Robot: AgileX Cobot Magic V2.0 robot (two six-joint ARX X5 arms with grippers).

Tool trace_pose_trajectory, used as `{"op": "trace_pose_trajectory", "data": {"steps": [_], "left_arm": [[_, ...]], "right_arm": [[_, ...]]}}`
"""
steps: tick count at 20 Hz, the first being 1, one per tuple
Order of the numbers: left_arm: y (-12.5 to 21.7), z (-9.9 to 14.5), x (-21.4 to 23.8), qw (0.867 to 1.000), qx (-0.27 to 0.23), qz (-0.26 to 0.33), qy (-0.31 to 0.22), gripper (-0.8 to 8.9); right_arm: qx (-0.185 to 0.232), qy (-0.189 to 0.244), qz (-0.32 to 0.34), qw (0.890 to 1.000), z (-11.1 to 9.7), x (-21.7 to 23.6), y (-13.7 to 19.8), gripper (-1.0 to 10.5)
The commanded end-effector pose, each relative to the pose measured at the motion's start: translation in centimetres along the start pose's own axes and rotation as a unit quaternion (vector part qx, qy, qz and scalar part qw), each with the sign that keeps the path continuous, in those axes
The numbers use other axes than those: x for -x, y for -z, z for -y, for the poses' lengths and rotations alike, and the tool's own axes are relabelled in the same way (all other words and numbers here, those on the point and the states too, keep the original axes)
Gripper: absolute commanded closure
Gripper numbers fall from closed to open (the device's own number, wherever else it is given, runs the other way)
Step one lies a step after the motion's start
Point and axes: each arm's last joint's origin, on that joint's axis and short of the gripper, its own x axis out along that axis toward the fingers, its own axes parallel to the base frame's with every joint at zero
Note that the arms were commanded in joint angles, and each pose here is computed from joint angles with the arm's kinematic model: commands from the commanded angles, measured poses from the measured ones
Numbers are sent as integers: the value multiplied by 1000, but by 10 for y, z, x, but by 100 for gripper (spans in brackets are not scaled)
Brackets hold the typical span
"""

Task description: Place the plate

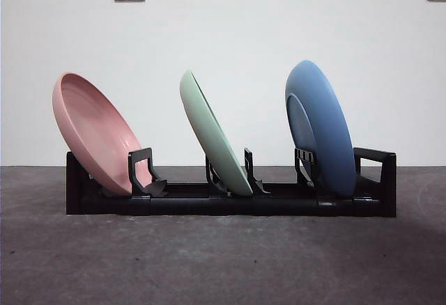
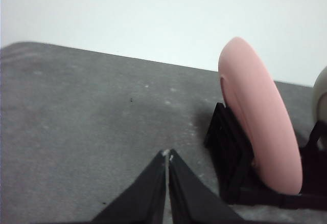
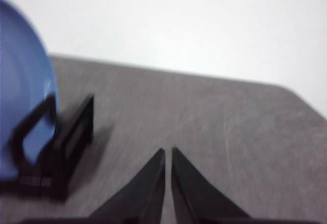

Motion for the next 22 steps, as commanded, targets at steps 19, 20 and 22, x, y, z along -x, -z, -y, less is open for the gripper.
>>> {"op": "trace_pose_trajectory", "data": {"steps": [19,20,22], "left_arm": [[-56,15,16,979,184,30,82,804],[-64,17,18,980,179,20,86,803],[-84,22,23,982,165,-8,90,803]], "right_arm": [[-302,-95,33,948,0,13,-57,933],[-299,-102,32,948,0,15,-67,933],[-283,-128,32,950,1,19,-91,933]]}}
